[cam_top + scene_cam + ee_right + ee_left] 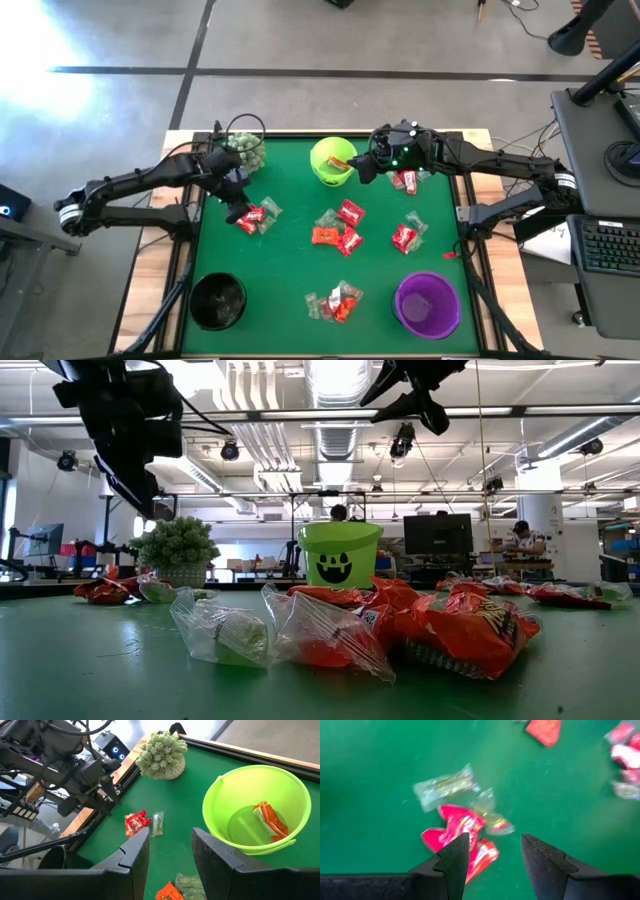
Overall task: Organize candy in baskets
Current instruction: Put the red candy into the black bucket
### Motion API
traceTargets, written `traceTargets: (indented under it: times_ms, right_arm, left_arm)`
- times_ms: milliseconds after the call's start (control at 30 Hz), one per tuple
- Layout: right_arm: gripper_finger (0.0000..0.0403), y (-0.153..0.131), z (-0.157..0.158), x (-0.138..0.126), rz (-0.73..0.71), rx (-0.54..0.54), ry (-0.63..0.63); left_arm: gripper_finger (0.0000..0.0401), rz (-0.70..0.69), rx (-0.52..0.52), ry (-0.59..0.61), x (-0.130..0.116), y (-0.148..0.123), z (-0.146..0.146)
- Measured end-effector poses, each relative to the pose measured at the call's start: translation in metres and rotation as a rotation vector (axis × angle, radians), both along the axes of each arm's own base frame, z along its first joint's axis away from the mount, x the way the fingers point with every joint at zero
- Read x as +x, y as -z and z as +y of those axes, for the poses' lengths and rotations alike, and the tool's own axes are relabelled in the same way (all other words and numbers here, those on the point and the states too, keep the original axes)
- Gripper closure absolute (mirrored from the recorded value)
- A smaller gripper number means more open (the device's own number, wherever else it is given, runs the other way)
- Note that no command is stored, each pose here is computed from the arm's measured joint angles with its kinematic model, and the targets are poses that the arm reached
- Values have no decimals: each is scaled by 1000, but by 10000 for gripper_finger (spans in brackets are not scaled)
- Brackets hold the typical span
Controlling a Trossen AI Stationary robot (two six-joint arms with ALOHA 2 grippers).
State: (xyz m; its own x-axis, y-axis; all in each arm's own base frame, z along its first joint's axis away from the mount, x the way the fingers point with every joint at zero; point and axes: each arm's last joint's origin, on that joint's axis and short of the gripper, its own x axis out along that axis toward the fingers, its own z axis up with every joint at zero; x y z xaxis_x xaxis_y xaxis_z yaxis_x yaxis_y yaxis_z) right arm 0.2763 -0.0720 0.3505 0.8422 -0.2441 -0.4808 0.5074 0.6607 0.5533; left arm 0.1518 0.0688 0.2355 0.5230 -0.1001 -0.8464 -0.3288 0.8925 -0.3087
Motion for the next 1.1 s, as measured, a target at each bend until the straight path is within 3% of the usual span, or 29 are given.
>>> traceTargets:
  times_ms: [300, 700, 1100]
  right_arm:
    - [266, 0, 5, 1, 1, -1, -18]
    - [266, 0, 5, 1, 1, -1, -20]
    - [266, 0, 8, 2, 1, -1, -28]
  left_arm:
    - [239, -284, 29, -5, 14, -22, 1]
    - [239, -172, 10, 31, 6, 4, -3]
    - [239, -68, 23, 34, 17, 19, 1]
